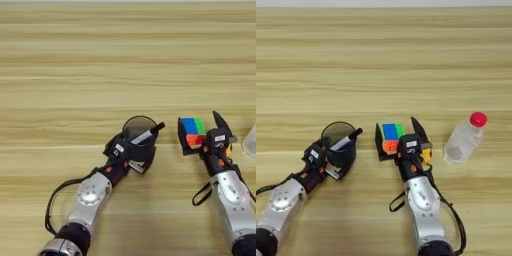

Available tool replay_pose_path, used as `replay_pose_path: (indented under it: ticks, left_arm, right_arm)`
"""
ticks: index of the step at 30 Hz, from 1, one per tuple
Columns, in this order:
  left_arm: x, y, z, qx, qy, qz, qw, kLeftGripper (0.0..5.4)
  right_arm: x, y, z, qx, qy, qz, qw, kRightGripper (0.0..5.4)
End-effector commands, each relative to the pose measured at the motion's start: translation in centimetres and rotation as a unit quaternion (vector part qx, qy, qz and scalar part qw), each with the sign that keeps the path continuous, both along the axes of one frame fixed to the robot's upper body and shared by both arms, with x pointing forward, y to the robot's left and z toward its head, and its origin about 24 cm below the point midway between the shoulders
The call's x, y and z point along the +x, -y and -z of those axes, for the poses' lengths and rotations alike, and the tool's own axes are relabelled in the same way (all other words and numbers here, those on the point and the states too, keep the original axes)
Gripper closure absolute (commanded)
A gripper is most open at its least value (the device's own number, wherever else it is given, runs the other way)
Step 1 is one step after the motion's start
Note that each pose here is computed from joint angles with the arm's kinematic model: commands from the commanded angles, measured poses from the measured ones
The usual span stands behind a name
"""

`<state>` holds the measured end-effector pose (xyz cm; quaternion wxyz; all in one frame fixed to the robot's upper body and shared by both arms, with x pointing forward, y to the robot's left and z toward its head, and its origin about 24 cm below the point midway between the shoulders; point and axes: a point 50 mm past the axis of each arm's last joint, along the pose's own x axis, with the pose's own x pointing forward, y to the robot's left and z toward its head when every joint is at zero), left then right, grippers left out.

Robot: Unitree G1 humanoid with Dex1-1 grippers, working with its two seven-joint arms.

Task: Move the objects on the table

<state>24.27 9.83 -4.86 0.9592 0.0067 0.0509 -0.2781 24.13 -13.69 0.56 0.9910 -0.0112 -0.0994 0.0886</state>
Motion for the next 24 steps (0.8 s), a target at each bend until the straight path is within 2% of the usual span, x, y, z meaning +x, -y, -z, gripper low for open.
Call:
replay_pose_path:
  ticks: [1, 7, 14, 16, 19, 24]
  left_arm:
    - [1.0, -0.5, -0.1, -0.001, -0.006, -0.035, 0.9994, 0.17]
    - [1.5, -1.3, 0.1, -0.01, -0.015, -0.068, 0.9975, 0.73]
    - [1.7, -2.6, 0.0, -0.019, -0.004, -0.121, 0.9925, 0.81]
    - [1.7, -3.3, -0.2, -0.016, 0.006, -0.154, 0.9879, 0.81]
    - [1.5, -4.9, -0.4, -0.015, 0.022, -0.218, 0.9756, 0.82]
    - [1.0, -7.6, -0.5, 0.014, 0.033, -0.298, 0.9539, 0.82]
  right_arm:
    - [-0.1, -0.1, 0.3, 0.0, -0.006, 0.001, 1.0, 0.0]
    - [-0.1, -0.1, 0.3, 0.0, -0.006, 0.002, 1.0, 0.0]
    - [0.0, 0.0, 0.5, -0.001, -0.008, 0.003, 1.0, 0.0]
    - [0.0, 0.0, 0.5, -0.001, -0.009, 0.003, 1.0, 0.0]
    - [0.0, 0.0, 0.5, -0.001, -0.01, 0.002, 1.0, 0.0]
    - [0.0, 0.0, 0.6, -0.002, -0.011, 0.002, 1.0, 0.0]
